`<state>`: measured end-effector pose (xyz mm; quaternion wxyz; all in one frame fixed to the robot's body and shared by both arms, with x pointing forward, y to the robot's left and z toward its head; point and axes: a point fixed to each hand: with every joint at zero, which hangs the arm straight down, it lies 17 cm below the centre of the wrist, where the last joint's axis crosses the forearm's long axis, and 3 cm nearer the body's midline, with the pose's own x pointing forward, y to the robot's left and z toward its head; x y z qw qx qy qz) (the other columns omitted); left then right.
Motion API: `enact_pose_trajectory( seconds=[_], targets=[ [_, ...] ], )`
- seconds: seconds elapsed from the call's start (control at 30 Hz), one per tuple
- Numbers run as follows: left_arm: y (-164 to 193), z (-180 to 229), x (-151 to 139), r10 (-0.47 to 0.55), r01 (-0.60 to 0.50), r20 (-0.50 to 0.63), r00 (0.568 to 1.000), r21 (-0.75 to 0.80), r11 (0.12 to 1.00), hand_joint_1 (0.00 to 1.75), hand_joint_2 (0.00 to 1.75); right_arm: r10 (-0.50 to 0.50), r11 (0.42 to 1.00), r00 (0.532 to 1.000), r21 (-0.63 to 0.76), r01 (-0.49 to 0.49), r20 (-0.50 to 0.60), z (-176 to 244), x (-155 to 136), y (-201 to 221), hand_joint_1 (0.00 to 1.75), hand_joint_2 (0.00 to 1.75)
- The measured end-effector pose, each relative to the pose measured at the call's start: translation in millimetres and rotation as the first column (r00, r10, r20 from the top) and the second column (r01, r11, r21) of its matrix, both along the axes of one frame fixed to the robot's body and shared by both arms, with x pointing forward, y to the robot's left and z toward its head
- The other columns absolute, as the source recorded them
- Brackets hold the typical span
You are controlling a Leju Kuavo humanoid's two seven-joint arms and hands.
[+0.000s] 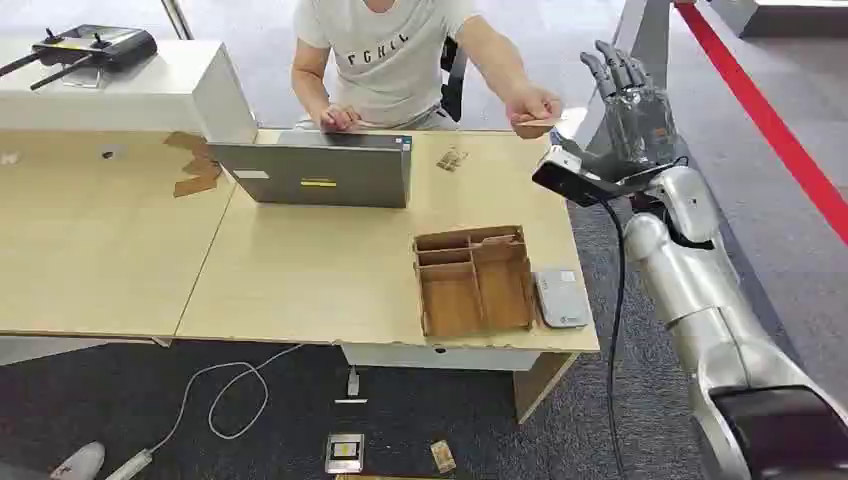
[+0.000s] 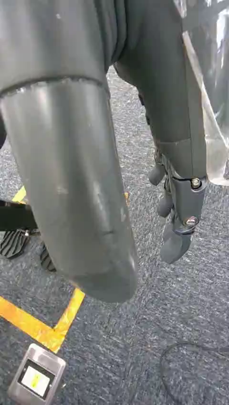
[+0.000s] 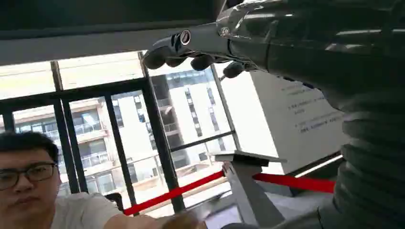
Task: Pass the card to the sensor for recognition and then transmit it.
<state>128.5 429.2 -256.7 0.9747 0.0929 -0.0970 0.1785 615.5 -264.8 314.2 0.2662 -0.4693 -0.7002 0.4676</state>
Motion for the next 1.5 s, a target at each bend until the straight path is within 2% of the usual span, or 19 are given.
enact_pose_trajectory(
  seconds=[0.33, 0.83, 1.13, 1.17, 1.2, 1.5],
  targets=[
    [-2.9, -0.4, -1.0, -0.01, 0.01, -0.001, 1.0, -0.012, 1.0, 0.0, 0.0, 0.057, 0.995, 0.997, -0.075, -0.061, -0.051, -23.1, -12.1, 41.9, 0.0, 1.75],
    [-3.1, -1.3, -4.0, -0.004, 0.004, -0.013, 1.0, -0.01, 1.0, 0.0, 0.0, 0.111, 0.987, 0.992, -0.111, -0.117, -0.054, -41.5, -20.9, 63.9, 0.0, 1.75],
    [-3.9, -1.7, -5.1, 0.0, -0.001, -0.017, 1.0, -0.011, 1.0, 0.0, 0.0, 0.125, 0.984, 0.987, -0.116, -0.136, -0.096, -59.2, -21.9, 69.7, 0.0, 1.75],
    [-3.9, -1.8, -5.3, 0.001, -0.001, -0.018, 1.0, -0.011, 1.0, 0.0, 0.0, 0.125, 0.984, 0.987, -0.116, -0.136, -0.102, -60.9, -21.7, 69.5, 0.14, 1.75],
    [-3.9, -1.8, -5.5, 0.002, -0.002, -0.019, 1.0, -0.01, 1.0, 0.0, 0.0, 0.123, 0.984, 0.986, -0.116, -0.136, -0.109, -62.8, -21.5, 69.2, 1.75, 1.75],
    [-5.5, -2.3, -6.3, 0.016, -0.016, -0.022, 1.0, -0.015, 1.0, 0.0, 0.0, 0.098, 0.982, 0.98, -0.145, -0.124, -0.172, -84.7, -21.9, 62.5, 1.75, 1.75]
  ],
)
